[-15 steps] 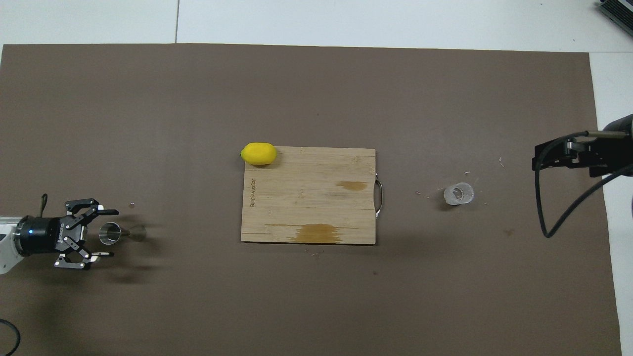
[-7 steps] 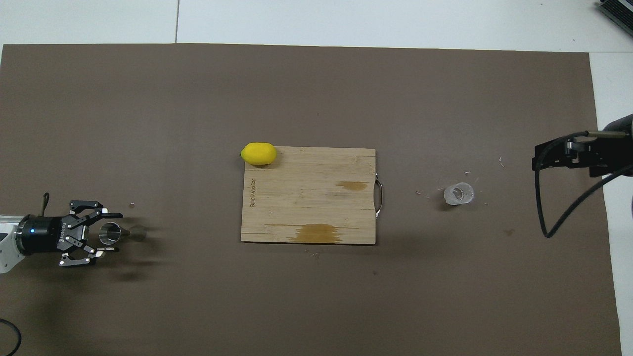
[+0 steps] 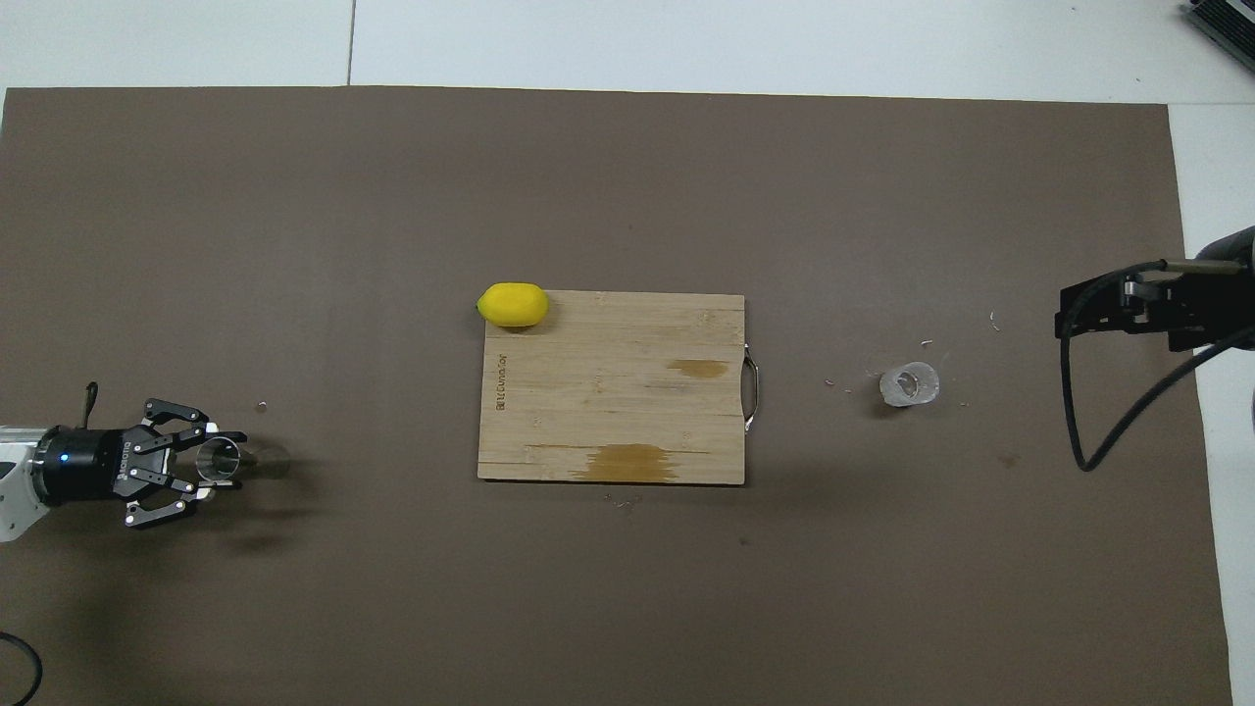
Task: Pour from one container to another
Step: 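Close the left gripper around the small dark cup, then carry the dark cup with the left gripper onto the wooden board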
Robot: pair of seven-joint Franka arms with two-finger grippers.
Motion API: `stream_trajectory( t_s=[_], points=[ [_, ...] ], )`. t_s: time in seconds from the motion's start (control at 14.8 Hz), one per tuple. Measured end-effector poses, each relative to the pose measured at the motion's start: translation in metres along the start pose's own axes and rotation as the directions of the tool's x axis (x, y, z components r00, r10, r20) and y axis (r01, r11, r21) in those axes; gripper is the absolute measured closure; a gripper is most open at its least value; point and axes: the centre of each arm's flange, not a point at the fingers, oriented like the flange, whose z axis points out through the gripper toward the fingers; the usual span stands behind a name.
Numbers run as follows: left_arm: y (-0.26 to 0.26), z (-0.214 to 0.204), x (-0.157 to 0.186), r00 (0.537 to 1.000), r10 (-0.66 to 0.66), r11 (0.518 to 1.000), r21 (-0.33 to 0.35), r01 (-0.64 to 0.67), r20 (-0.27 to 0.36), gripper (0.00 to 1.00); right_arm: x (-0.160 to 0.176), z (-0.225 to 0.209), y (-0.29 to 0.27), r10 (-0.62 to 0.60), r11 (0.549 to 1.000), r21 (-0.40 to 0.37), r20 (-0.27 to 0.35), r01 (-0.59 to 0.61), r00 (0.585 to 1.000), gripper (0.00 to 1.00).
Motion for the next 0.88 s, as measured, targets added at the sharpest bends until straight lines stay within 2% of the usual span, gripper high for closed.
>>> stream_trajectory(
  t_s=[0.27, 0.41, 0.68, 0.88],
  points=[
    [-0.005, 0.005, 0.005, 1.0, 0.012, 1.0, -0.007, -0.012, -0.002, 0.49, 0.0, 0.0, 0.0, 0.0, 1.0, 0.0, 0.0, 0.0, 1.0, 0.0],
    [-0.013, 0.021, 0.016, 0.999, 0.028, 0.999, -0.018, -0.029, -0.022, 0.49, 0.0, 0.0, 0.0, 0.0, 1.0, 0.0, 0.0, 0.0, 1.0, 0.0],
    [-0.035, 0.085, 0.044, 0.997, 0.031, 0.996, -0.086, -0.036, -0.065, 0.49, 0.0, 0.0, 0.0, 0.0, 1.0, 0.0, 0.0, 0.0, 1.0, 0.0],
    [-0.047, 0.147, 0.066, 0.993, 0.01, 0.99, -0.135, -0.026, -0.119, 0.49, 0.0, 0.0, 0.0, 0.0, 1.0, 0.0, 0.0, 0.0, 1.0, 0.0]
  ],
)
